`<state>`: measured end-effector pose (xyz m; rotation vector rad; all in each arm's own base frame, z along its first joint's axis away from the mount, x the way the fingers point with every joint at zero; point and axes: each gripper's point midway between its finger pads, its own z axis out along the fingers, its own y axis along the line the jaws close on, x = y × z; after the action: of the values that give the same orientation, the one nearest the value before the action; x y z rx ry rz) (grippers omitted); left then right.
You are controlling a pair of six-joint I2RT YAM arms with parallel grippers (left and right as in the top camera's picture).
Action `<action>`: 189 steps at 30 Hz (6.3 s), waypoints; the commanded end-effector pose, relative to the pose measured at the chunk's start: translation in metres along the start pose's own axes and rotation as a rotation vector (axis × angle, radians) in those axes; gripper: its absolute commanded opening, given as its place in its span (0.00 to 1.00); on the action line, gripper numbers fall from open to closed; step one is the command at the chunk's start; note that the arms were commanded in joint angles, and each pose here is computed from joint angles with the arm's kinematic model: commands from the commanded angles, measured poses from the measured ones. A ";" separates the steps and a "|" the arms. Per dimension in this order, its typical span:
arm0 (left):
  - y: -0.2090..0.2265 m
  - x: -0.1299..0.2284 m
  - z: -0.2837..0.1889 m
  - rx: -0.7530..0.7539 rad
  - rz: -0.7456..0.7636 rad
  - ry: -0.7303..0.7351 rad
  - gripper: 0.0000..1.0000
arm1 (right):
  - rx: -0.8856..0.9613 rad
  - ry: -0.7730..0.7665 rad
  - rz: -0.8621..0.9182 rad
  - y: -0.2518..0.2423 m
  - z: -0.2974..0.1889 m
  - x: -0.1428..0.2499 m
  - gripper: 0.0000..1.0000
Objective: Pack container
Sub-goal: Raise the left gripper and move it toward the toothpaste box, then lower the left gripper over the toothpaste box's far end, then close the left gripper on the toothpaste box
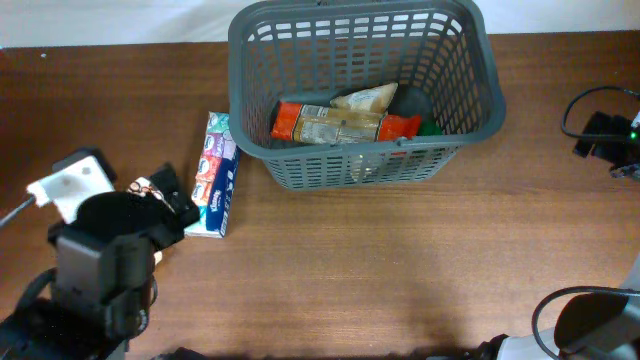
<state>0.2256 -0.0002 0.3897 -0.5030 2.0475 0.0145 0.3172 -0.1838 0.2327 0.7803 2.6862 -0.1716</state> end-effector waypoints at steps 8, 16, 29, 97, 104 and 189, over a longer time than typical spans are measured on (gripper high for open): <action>-0.099 0.050 -0.037 0.665 0.491 0.201 0.99 | -0.003 0.005 0.014 -0.001 0.002 0.001 0.99; -0.089 0.088 -0.029 0.656 0.614 0.379 0.99 | -0.003 0.005 0.014 -0.001 0.002 0.001 0.99; -0.041 0.024 0.011 0.180 0.465 0.153 0.99 | -0.003 0.005 0.014 -0.001 0.002 0.001 0.99; 0.014 0.139 0.270 0.115 0.409 0.965 0.99 | -0.003 0.005 0.014 -0.001 0.002 0.001 0.99; 0.009 0.183 0.270 0.151 0.424 1.044 0.99 | -0.003 0.005 0.014 -0.001 0.002 0.001 0.99; 0.020 0.263 0.334 0.125 0.597 1.099 0.71 | -0.003 0.005 0.014 -0.001 0.002 0.001 0.99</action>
<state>0.3867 -0.0010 0.0024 0.2963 3.1591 -0.0289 0.3172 -0.1838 0.2326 0.7809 2.6864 -0.1714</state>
